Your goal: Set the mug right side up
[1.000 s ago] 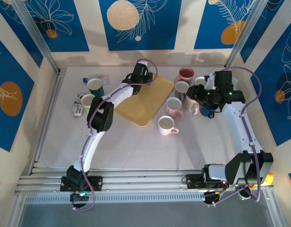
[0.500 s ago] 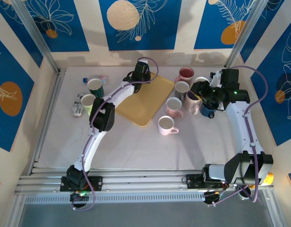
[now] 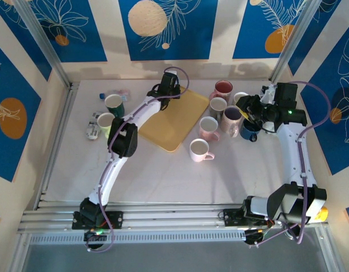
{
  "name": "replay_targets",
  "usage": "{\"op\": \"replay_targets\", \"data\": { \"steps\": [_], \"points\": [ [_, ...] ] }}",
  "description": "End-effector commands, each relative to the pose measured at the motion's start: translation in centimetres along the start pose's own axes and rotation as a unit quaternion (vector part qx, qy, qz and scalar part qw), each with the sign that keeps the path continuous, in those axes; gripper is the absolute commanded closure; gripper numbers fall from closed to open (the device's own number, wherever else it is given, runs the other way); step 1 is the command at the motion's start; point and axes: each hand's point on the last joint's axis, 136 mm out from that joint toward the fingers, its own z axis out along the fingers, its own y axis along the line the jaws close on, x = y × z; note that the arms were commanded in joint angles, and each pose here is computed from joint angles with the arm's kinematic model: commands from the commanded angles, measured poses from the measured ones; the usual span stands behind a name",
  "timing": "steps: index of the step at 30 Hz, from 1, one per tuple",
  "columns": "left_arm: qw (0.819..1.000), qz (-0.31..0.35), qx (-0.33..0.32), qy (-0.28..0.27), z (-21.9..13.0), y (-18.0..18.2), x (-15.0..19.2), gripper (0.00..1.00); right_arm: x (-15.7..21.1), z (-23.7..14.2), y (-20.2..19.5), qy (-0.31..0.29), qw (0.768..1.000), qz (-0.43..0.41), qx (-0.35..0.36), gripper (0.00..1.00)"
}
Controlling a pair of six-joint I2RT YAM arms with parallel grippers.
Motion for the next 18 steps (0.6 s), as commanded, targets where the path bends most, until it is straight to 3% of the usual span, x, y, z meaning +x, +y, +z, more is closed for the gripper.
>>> {"op": "replay_targets", "data": {
  "steps": [1,6,18],
  "points": [
    [0.999,0.027,0.020,0.005,-0.4,0.0,-0.4,0.96,0.0,-1.6,1.8,-0.010,0.999,-0.009,-0.029,0.59],
    [0.999,0.033,0.034,0.000,-2.4,0.0,-1.2,1.00,0.3,-2.0,1.6,-0.012,0.999,-0.002,-0.030,0.59],
    [0.998,0.021,0.052,0.003,-8.7,0.9,-0.3,1.00,1.5,-2.8,1.6,-0.014,0.999,0.011,-0.037,0.60]
  ]
}}
